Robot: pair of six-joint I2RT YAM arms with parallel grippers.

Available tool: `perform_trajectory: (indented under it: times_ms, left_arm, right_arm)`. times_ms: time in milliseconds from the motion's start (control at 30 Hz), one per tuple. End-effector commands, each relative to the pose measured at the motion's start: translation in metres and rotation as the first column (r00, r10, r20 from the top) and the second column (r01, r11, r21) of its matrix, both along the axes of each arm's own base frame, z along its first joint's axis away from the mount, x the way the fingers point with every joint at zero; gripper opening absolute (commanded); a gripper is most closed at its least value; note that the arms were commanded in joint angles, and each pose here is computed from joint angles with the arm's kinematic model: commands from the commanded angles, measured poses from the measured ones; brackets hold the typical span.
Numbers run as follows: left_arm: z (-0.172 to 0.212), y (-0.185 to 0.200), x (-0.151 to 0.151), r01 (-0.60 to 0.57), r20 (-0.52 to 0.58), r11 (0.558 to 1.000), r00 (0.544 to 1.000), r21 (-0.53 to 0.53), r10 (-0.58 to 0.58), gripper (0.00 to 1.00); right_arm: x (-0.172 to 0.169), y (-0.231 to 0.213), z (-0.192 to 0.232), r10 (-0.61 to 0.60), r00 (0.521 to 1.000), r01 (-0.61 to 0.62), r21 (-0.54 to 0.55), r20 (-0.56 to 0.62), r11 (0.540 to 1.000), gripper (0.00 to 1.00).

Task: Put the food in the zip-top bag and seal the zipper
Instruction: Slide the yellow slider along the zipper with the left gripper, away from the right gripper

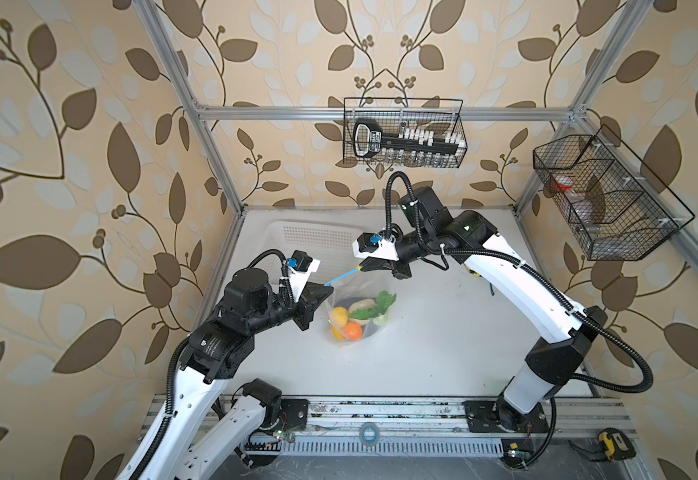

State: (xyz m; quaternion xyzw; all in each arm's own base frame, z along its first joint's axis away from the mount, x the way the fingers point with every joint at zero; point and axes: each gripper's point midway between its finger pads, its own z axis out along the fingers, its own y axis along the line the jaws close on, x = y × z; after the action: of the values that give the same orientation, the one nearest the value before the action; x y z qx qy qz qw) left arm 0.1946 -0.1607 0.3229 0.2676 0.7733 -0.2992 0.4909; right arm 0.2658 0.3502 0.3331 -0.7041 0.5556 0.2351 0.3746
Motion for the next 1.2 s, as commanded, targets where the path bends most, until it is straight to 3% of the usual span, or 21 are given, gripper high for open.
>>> perform_trajectory:
  times_ms: [0,400,1167]
  left_arm:
    - [0.006,0.005,0.001,-0.038,0.032,0.999,0.999,-0.003,0.038,0.0]
    - [-0.001,0.022,0.012,-0.154,0.033,0.988,0.988,0.032,0.153,0.0]
    - [-0.007,0.039,0.021,-0.259,0.05,0.963,0.965,0.071,0.256,0.0]
  right_arm:
    - [0.01,-0.018,-0.001,-0.059,0.998,0.061,-0.034,0.035,0.998,0.03]
    - [0.016,-0.023,0.0,-0.098,0.995,0.098,-0.024,0.024,0.995,0.03]
    - [0.022,-0.029,-0.001,-0.121,0.992,0.122,-0.02,0.026,0.992,0.03]
